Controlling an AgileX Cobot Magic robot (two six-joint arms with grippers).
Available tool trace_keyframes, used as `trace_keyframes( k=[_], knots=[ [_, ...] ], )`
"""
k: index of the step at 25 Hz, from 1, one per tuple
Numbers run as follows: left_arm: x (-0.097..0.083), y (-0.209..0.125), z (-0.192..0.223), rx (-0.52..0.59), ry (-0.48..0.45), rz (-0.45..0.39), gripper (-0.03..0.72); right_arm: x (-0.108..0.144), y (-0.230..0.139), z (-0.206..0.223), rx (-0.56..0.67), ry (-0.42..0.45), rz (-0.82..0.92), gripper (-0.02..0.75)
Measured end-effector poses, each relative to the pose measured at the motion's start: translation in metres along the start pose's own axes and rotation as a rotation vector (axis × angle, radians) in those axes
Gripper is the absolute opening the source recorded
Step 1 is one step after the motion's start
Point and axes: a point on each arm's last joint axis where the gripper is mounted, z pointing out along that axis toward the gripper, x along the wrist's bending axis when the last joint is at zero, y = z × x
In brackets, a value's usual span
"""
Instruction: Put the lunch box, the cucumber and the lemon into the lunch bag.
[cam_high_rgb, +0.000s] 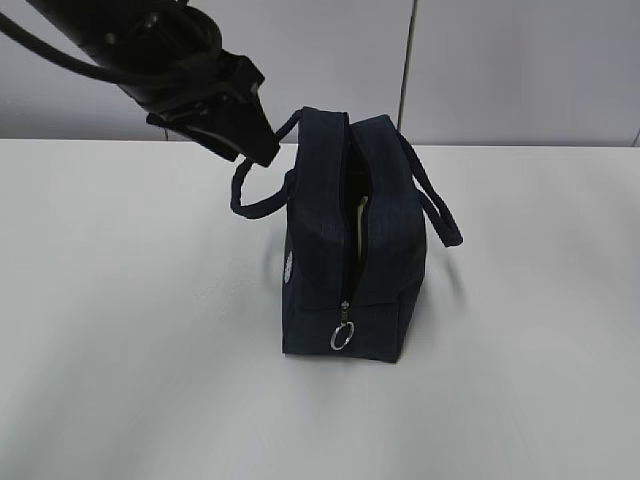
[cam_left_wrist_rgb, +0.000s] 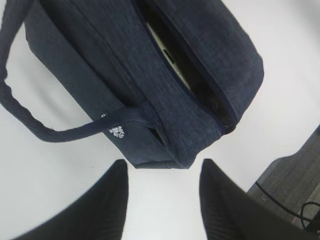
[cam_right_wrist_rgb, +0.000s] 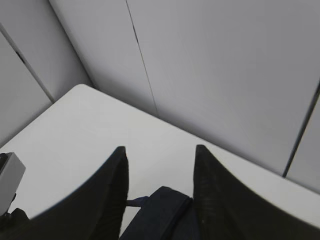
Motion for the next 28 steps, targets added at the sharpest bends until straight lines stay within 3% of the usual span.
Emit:
trace_keyframes(
  k=[8, 14, 22, 28],
  knots=[
    [-0.005, 0.011, -0.026, -0.178, 0.062, 0.04, 0.321, 0.031, 0.027, -0.084, -0.22, -0.085, -0.107, 0.324],
    [-0.008, 0.016, -0.041, -0.263, 0.109, 0.076, 0.319, 0.045, 0.013, -0.125, -0.34, -0.145, -0.126, 0.324],
    [-0.006, -0.001, -0.053, -0.426, 0.19, 0.088, 0.277, 0.047, -0.063, -0.147, -0.392, -0.234, -0.073, 0.324],
    [-0.004, -0.035, -0.061, -0.504, 0.257, 0.109, 0.274, 0.051, -0.124, -0.147, -0.32, -0.206, -0.014, 0.324]
  ],
)
